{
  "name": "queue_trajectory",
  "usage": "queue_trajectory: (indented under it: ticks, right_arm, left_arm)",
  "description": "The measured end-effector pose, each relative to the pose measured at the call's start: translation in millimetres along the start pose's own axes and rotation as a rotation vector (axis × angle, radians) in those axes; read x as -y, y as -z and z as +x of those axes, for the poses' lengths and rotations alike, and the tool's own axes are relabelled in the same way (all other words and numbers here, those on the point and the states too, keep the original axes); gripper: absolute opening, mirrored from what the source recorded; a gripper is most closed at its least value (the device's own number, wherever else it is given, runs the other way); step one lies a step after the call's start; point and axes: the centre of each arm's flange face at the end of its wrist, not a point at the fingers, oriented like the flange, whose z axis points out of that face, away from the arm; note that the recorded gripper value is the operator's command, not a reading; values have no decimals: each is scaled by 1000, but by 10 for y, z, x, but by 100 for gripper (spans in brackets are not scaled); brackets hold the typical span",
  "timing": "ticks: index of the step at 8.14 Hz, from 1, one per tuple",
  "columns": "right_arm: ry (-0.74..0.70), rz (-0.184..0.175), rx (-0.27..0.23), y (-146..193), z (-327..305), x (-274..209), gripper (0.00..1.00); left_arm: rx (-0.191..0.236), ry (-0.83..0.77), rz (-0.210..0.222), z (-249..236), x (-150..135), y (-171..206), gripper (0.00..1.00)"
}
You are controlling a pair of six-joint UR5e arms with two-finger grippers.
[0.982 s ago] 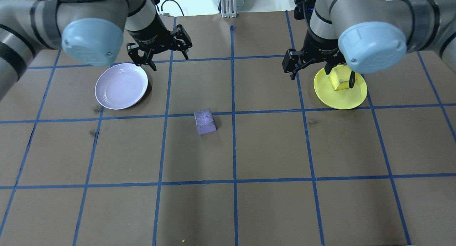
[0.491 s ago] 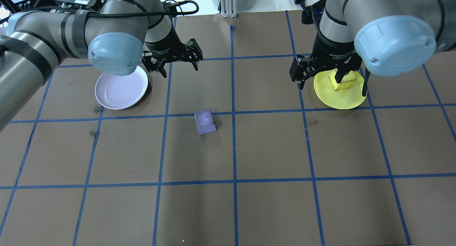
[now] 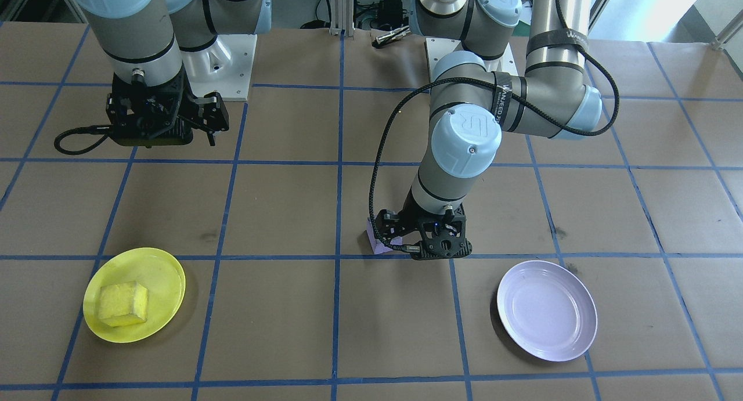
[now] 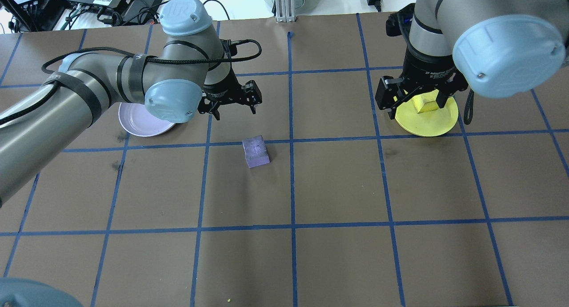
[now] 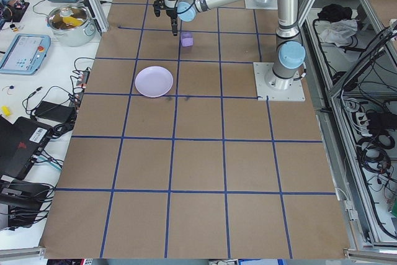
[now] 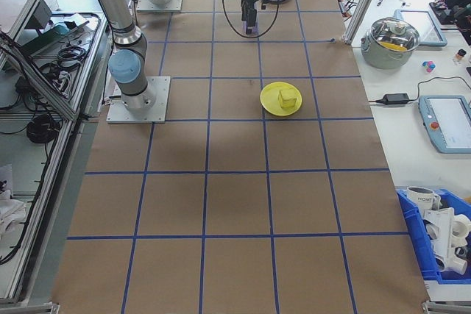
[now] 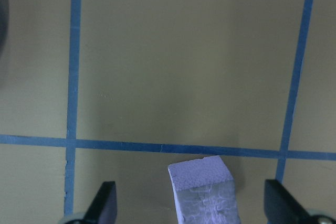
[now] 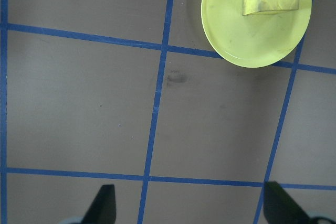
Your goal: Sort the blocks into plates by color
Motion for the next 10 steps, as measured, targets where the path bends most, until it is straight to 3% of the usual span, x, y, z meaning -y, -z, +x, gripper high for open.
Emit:
queue_trajectory:
  ticks: [3, 6, 10]
  right_arm:
    - [20, 19, -4, 86, 9, -60, 100]
    - [20, 28, -6, 138, 9, -112, 100]
    - [18, 46, -6, 207, 10, -178, 100]
  left_arm:
    - [10, 51, -49, 2, -84, -282, 100]
    - [-2, 92, -11, 205, -58, -488, 100]
    - [8, 88, -11, 255, -120, -585, 100]
